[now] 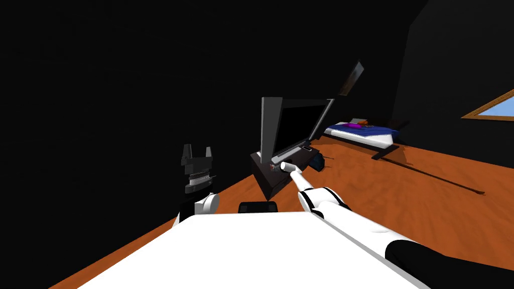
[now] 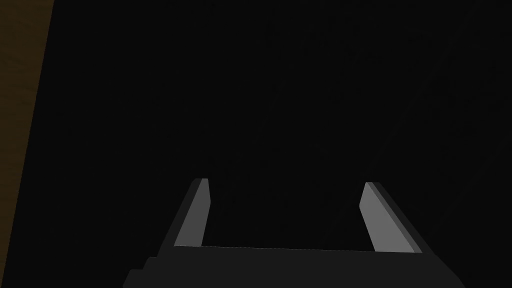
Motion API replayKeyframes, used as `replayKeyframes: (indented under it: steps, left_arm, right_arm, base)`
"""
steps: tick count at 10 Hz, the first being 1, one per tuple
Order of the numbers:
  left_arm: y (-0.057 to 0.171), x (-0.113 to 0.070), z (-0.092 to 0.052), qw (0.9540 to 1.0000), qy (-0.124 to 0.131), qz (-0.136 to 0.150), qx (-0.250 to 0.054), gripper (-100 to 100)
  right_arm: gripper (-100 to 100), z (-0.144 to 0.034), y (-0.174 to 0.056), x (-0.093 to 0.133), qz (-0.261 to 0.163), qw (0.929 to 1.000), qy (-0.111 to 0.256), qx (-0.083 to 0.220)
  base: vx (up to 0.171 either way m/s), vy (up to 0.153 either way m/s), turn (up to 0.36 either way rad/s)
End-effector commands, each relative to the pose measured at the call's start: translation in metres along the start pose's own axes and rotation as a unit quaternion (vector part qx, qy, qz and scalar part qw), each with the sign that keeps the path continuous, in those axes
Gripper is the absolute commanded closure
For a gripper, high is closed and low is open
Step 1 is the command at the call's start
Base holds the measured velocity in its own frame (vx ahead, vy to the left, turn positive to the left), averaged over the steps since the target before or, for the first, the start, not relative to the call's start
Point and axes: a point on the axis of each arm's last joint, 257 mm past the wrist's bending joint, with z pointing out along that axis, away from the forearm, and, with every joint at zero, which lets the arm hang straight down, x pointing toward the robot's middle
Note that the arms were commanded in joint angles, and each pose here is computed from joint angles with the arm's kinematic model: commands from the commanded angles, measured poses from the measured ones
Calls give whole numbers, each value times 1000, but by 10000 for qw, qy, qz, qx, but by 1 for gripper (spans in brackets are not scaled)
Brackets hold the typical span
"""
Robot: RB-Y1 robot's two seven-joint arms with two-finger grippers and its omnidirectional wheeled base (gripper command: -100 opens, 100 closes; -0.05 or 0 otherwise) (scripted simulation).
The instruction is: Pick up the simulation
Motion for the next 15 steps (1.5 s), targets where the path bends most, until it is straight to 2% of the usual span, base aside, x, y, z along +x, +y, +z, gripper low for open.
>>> replayKeyframes:
  steps: [1, 3, 4, 7, 8, 9, 10, 11, 15]
  left_arm:
    - [0, 0, 0, 10000, 0, 0, 0, 0]
    - [0, 0, 0, 10000, 0, -1, 0, 0]
    - [0, 0, 0, 10000, 0, 0, 0, 0]
    - [0, 0, 0, 10000, 0, 0, 0, 0]
    - [0, 0, 0, 10000, 0, 0, 0, 0]
    - [0, 0, 0, 10000, 0, 1, 0, 0]
    - [0, 0, 0, 10000, 0, 0, 0, 0]
    - [0, 0, 0, 10000, 0, 1, -1, 0]
    - [0, 0, 0, 10000, 0, 1, -1, 0]
  right_arm:
    - [-100, 1, 14, -7, 144, 9999, -7, -93]
    - [-100, -2, 38, -18, 397, 9989, -7, -252]
    - [-100, -2, 38, -18, 397, 9989, -7, -252]
    - [-100, -7, 74, -36, 782, 9957, 3, -497]
    - [-100, -7, 74, -36, 782, 9957, 3, -497]
    - [-100, -9, 86, -42, 911, 9942, 7, -579]
    - [-100, -9, 81, -39, 842, 9950, 2, -536]
    - [100, -9, 82, -39, 854, 9949, 7, -545]
    - [100, -9, 82, -39, 845, 9949, 5, -545]
  base:
    - [-33, -8, 200]
    - [-50, -20, 337]
    - [-38, -18, 64]
    - [-49, -3, 272]
    - [-40, -16, 75]
    - [-30, -3, 156]
    - [-13, -3, 41]
    - [-2, -1, -12]
    - [0, 0, 0]
